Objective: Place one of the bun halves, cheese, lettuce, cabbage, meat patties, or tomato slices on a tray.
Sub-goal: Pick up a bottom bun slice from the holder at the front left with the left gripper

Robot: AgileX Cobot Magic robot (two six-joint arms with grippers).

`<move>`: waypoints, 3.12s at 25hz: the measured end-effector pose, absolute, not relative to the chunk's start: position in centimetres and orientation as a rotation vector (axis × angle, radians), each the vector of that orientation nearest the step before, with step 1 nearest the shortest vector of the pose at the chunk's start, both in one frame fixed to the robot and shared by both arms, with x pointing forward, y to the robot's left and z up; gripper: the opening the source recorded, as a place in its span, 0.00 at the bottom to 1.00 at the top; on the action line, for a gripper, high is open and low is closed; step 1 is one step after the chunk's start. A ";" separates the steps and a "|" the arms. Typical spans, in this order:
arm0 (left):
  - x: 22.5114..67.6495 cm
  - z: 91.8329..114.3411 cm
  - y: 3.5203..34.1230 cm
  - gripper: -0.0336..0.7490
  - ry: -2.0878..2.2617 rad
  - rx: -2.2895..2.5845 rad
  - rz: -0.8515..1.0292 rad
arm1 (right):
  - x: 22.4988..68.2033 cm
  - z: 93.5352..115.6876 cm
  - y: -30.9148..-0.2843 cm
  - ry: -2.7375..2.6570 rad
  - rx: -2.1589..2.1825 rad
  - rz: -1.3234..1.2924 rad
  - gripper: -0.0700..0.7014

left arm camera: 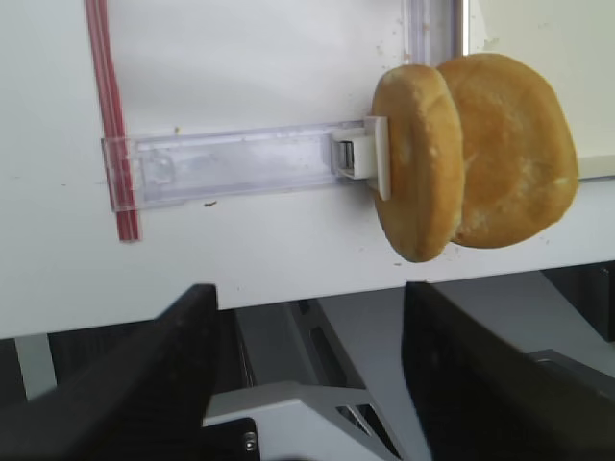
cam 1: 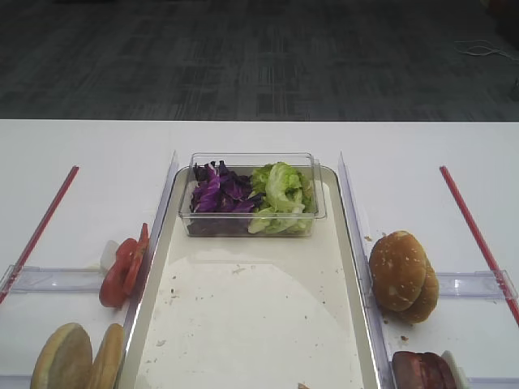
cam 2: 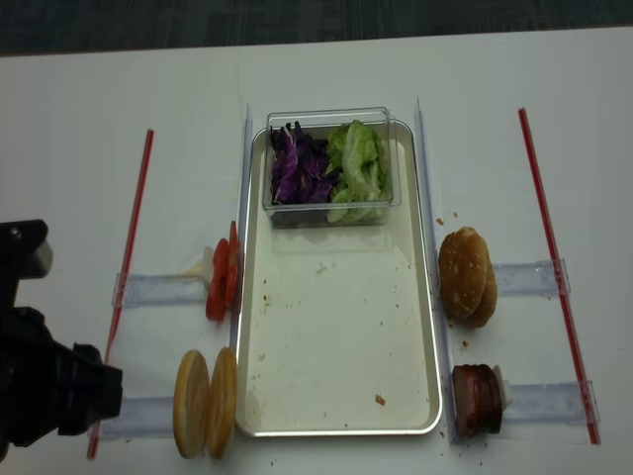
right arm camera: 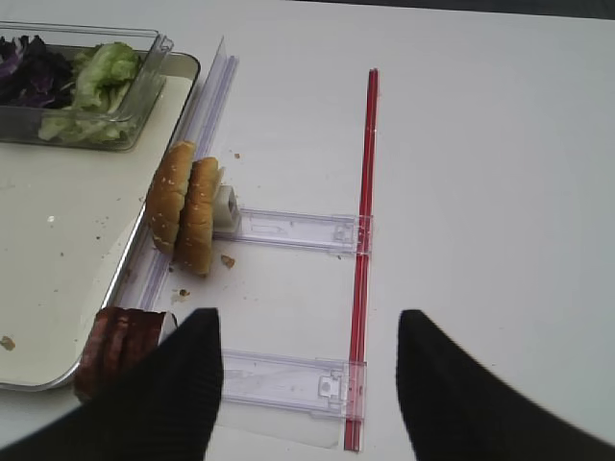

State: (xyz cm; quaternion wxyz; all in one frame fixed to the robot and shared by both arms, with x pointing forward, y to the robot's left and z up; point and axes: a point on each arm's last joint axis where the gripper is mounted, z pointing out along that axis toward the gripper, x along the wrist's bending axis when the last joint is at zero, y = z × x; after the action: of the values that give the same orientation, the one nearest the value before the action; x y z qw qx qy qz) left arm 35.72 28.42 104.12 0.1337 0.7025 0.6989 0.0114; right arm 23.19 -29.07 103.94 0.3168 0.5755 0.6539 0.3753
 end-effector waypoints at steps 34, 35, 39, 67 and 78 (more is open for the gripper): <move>38.4 106.0 19.6 0.57 1.871 2.173 0.093 | 23.2 103.9 -29.1 1.720 1.517 0.989 0.63; 38.4 106.1 19.4 0.56 1.861 2.163 0.092 | 23.2 103.9 -29.1 1.720 1.517 0.989 0.63; 38.2 106.1 18.8 0.54 1.853 2.136 0.084 | 23.2 103.9 -29.1 1.720 1.517 0.989 0.63; 40.7 102.5 15.8 0.53 1.872 2.216 -0.051 | 23.2 103.9 -29.1 1.720 1.517 0.989 0.63; 41.7 100.1 15.1 0.53 1.934 2.296 -0.072 | 23.2 103.9 -29.1 1.718 1.518 0.985 0.63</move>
State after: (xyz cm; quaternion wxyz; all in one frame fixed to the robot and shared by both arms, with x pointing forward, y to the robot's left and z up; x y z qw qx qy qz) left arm 41.71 15.06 100.12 0.0696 0.7627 0.6425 -0.0239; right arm 23.19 -29.10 103.93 0.3176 0.5769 0.6528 0.3745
